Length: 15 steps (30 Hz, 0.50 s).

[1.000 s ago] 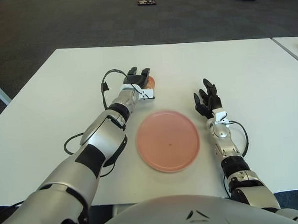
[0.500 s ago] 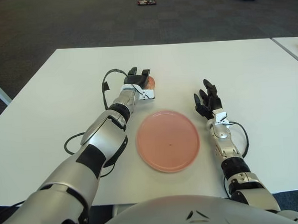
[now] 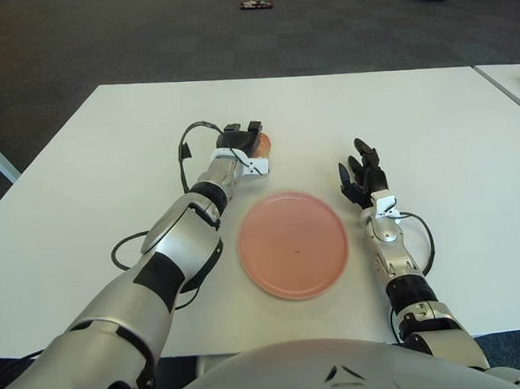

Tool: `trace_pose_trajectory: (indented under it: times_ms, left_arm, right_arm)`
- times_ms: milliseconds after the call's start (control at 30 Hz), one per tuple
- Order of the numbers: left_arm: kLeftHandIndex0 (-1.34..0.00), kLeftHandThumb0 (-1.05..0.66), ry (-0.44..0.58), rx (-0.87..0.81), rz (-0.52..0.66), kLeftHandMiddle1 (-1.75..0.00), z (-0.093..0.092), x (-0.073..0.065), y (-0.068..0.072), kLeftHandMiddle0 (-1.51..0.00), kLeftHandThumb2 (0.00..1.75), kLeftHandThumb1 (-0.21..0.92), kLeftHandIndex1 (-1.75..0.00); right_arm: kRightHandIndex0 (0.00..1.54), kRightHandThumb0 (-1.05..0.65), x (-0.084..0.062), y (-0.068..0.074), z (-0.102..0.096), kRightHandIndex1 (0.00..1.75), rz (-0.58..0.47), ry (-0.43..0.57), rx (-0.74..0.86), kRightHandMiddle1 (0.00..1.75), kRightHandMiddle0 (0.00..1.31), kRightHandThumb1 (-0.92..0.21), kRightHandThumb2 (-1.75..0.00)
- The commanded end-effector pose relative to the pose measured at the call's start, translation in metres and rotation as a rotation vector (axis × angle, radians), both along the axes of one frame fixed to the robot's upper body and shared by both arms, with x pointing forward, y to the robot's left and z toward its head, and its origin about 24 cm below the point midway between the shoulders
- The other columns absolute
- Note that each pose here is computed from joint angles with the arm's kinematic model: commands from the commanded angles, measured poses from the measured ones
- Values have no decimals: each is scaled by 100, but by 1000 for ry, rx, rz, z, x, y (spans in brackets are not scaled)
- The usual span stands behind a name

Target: Put the apple into the plate.

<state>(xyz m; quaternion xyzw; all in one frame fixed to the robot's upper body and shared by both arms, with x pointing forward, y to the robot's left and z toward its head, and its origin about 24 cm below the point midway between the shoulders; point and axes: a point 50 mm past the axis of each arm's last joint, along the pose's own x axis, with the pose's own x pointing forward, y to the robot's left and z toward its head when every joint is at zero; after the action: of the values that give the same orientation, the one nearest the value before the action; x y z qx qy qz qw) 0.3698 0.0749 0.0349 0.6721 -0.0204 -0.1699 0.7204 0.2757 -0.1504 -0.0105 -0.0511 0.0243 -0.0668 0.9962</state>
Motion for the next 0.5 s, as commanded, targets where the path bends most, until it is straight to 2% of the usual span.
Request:
trace_pose_trajectory:
  times_ms: [0,100,133,233,333,467]
  left_arm:
    - [-15,-64,83,23,-2,-117,-27,-15,9,-35,64,61,-149]
    - [-39,-48,71,9,-10,-139,-28,-17,10,-41,74,62,-154]
    - [-39,-31,66,11,-14,-144,-28,-17,9,-47,84,57,-158]
    - [-39,-11,56,14,-20,-156,-29,-18,9,-55,105,46,-164]
    - [-41,-4,51,14,-21,-168,-29,-18,9,-58,119,38,-165]
    - [-46,-2,48,20,-27,-173,-30,-19,8,-60,125,33,-160]
  right_arm:
    - [26,-51,-19,-3,-28,3,-24,151,12,44,0,-89,-62]
    - [28,-50,-19,-4,-28,3,-30,147,18,46,0,-88,-63]
    - [28,-50,-19,-4,-28,3,-31,146,20,47,0,-88,-63]
    - [28,-50,-20,-5,-28,4,-32,146,22,47,0,-88,-63]
    - [28,-51,-20,-5,-28,3,-30,149,21,48,0,-88,-64]
    - [28,-51,-21,-5,-28,3,-32,150,25,48,0,-88,-64]
